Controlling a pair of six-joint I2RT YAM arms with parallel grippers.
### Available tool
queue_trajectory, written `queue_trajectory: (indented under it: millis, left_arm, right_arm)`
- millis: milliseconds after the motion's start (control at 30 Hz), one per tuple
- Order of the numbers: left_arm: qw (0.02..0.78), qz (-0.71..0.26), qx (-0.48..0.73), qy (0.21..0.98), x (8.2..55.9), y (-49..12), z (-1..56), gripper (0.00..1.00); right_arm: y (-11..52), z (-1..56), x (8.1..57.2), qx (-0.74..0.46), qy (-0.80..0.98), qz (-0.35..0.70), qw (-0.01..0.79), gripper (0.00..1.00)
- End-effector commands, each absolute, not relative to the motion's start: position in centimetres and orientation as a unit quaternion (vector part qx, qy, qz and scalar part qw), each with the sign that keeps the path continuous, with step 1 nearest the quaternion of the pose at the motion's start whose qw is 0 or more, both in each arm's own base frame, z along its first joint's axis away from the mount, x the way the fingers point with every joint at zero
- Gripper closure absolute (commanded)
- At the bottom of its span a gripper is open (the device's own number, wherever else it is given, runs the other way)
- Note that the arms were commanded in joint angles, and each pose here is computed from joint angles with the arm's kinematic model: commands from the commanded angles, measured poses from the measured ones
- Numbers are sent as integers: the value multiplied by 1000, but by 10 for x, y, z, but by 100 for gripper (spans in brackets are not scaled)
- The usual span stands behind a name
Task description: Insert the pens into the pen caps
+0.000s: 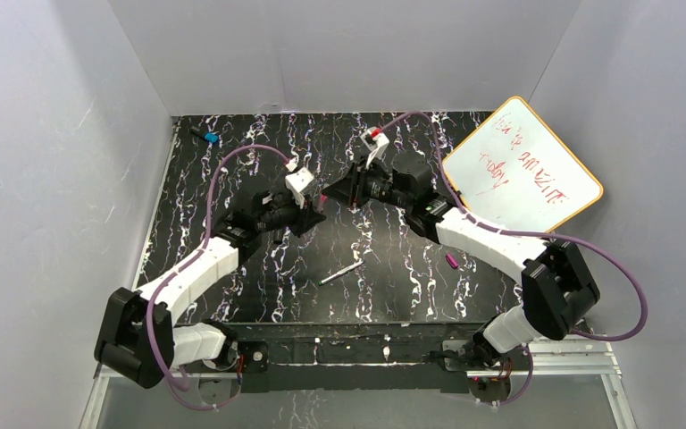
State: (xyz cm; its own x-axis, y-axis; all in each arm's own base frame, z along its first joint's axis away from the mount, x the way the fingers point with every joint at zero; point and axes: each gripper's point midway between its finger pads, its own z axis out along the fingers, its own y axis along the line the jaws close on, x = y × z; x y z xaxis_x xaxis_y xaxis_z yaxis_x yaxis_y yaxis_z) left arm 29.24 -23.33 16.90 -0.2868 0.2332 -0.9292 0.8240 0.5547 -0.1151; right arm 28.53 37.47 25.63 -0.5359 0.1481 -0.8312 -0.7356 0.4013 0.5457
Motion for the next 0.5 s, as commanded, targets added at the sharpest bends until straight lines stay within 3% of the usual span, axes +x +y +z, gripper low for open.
queue_trajectory:
  millis: [0, 100, 233, 467]
  left_arm:
    - [591, -261, 335, 686, 317, -218, 227, 100]
    - [578, -263, 337, 694, 306, -214, 215, 100]
    - [559, -268, 350, 702, 295, -213, 204, 100]
    - [518, -341, 364, 695, 277, -233, 192, 100]
  right_arm:
    - [400, 241, 224, -277, 726, 542, 319, 60]
    - [399, 256, 235, -277, 715, 542, 344, 42]
    - [387, 271, 253, -259, 699, 546, 383, 31]
    - [355, 297, 292, -185, 677, 539, 466, 29]
